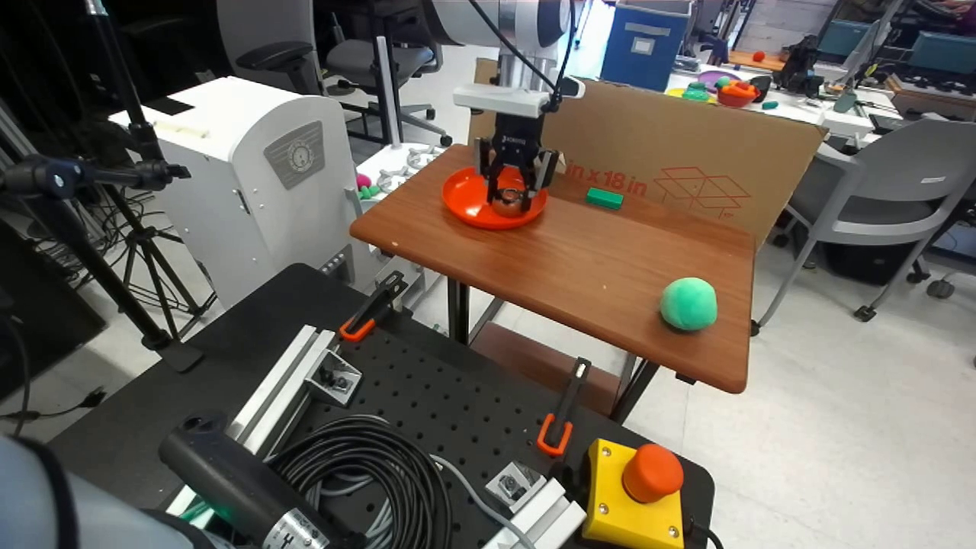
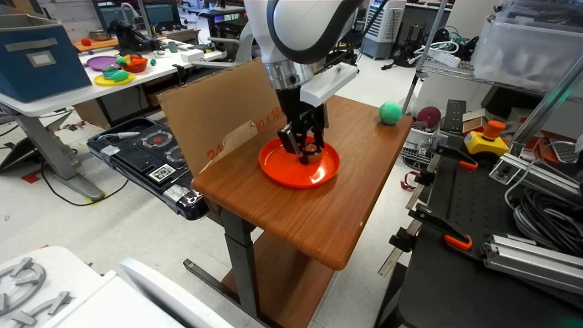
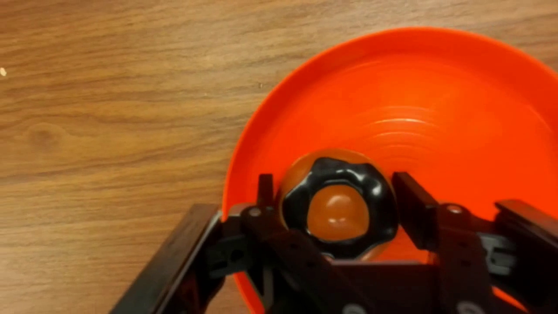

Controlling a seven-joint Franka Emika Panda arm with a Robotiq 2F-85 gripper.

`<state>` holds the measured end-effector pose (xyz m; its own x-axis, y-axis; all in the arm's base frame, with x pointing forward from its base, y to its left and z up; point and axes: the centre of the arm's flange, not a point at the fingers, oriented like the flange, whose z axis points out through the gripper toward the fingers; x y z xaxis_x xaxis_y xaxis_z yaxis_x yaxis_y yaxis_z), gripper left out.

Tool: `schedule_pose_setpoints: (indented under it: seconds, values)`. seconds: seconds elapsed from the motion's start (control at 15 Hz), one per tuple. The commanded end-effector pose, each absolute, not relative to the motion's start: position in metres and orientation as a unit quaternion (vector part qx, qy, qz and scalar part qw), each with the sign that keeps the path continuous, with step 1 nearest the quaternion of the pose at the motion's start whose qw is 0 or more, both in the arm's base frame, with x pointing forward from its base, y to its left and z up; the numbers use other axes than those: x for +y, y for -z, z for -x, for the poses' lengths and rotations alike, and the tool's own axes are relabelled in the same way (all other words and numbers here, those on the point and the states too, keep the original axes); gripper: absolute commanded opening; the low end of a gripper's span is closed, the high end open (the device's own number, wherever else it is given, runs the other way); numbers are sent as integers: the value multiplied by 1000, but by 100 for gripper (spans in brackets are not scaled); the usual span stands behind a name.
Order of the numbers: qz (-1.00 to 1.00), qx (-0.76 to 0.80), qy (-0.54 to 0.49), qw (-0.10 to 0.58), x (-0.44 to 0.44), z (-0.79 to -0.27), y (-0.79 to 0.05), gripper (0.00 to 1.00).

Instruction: Pick up the doughnut and put it on the table

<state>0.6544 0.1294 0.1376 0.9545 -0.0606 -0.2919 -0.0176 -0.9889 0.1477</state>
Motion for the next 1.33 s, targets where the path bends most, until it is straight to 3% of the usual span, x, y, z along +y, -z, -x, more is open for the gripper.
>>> schedule_pose_setpoints:
  seconds: [0.0, 0.27, 0.67, 1.27]
  values:
    - [-983, -6, 159, 93, 136, -654, -146, 42]
    - [-987, 21, 140, 81, 138, -629, -177, 42]
    - [-992, -6, 106, 70, 65, -625, -230, 42]
    - [-978, -92, 164, 92, -61, -640, -153, 42]
